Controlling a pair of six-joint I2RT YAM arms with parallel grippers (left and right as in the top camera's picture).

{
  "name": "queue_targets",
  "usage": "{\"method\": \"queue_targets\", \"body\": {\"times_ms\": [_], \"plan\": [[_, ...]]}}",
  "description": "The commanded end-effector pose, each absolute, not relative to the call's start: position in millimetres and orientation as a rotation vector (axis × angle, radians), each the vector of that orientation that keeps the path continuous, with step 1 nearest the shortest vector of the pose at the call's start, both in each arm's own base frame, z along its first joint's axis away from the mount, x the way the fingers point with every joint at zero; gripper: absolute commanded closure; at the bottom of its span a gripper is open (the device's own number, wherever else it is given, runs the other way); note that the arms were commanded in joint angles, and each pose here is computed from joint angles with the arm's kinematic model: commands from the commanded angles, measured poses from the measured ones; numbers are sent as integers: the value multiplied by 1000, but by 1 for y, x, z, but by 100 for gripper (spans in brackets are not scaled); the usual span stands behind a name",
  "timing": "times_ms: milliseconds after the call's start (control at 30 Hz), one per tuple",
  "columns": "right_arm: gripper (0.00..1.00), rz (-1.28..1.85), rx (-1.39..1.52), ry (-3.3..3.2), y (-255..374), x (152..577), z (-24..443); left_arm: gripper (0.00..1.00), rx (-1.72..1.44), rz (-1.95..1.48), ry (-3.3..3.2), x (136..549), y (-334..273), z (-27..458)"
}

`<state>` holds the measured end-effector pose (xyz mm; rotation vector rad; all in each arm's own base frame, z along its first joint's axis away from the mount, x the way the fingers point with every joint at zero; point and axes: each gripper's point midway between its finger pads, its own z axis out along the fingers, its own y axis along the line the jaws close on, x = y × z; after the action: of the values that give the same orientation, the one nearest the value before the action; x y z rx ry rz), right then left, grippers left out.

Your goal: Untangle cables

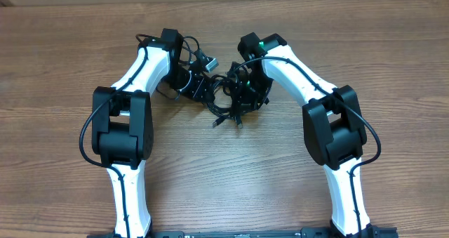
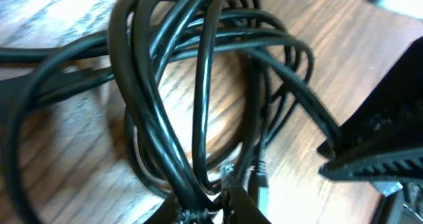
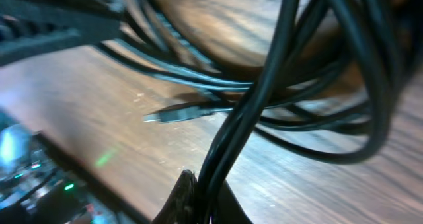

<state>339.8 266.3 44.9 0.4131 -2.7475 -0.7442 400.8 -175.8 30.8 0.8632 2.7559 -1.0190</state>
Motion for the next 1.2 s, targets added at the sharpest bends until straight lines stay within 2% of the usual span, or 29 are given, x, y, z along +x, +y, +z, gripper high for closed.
{"method": "queue_targets", "body": {"times_ms": [0, 133, 367, 500, 633, 767, 833, 867, 900, 1033, 1167], "plan": [[96, -1024, 404, -2695, 271, 357, 72, 86, 955, -1202, 2582, 399, -199, 56], [96, -1230, 314, -2620, 268, 368, 90, 86, 956, -1337, 2475, 398, -209, 74], [96, -1230, 350, -2646, 277, 368, 74, 85, 953, -1464, 2362, 395, -213, 91], [96, -1251, 284, -2675, 284, 378, 62, 83, 993, -1336, 2475, 392, -200, 73], [96, -1266, 181, -2692, 284, 389, 59, 83, 978, -1023, 2722, 395, -170, 41], [93, -1211, 122, -2647, 279, 376, 58, 80, 959, -864, 2822, 397, -153, 29], [90, -1161, 117, -2638, 272, 369, 55, 72, 947, -862, 2826, 398, -153, 31], [89, -1134, 120, -2642, 267, 367, 53, 61, 943, -863, 2829, 398, -153, 32], [87, -1111, 113, -2636, 261, 364, 52, 54, 941, -866, 2835, 398, -153, 38], [80, -1106, 90, -2566, 244, 351, 59, 52, 939, -876, 2848, 400, -153, 61], [77, -1095, 147, -2499, 222, 333, 67, 47, 751, -967, 2880, 406, -163, 81]]}}
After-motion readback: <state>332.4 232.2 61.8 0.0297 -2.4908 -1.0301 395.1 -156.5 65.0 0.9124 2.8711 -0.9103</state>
